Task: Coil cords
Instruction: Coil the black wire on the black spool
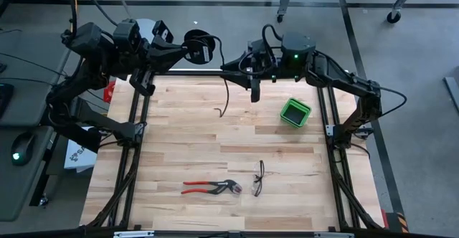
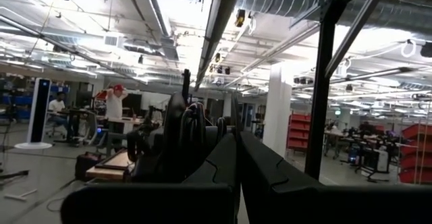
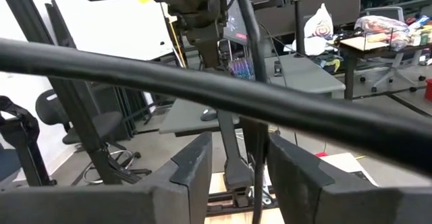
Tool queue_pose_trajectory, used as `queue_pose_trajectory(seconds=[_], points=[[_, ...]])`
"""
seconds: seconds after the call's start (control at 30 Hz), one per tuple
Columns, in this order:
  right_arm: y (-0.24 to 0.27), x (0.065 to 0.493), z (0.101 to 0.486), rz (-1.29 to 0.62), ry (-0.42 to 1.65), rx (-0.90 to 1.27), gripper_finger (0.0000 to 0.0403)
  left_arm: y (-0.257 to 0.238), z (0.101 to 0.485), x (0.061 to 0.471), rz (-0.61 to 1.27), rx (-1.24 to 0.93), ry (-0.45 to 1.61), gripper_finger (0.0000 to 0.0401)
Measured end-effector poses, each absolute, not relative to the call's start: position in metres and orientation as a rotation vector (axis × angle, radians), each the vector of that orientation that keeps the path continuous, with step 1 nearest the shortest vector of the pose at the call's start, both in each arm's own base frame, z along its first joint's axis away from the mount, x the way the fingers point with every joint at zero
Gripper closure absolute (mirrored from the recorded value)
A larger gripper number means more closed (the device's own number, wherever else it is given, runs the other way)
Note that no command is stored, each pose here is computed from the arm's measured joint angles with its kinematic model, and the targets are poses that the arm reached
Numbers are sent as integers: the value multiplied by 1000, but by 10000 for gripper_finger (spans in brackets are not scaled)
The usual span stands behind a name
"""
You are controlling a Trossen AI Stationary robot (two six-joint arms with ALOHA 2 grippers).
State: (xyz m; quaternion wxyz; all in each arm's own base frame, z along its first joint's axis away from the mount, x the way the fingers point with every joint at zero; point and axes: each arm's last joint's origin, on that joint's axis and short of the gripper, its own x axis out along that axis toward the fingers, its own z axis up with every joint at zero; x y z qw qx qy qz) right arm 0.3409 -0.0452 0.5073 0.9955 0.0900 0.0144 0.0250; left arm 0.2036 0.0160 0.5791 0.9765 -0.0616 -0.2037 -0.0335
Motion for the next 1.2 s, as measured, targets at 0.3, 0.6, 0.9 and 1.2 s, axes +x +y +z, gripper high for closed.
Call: queue_pose_trajectory(seconds=[0.3, 0.6, 0.9, 1.2], points=[[-45, 341, 509, 54, 14, 185, 310, 16, 579, 205, -67, -131, -408, 401], [-42, 341, 509, 73, 13, 182, 354, 17, 579, 205, -57, -133, -409, 401], [-33, 342, 509, 97, 14, 163, 398, 19, 579, 204, 32, -158, -422, 401], [-14, 359, 510, 107, -94, 97, 401, 33, 576, 219, 157, -390, -472, 401]])
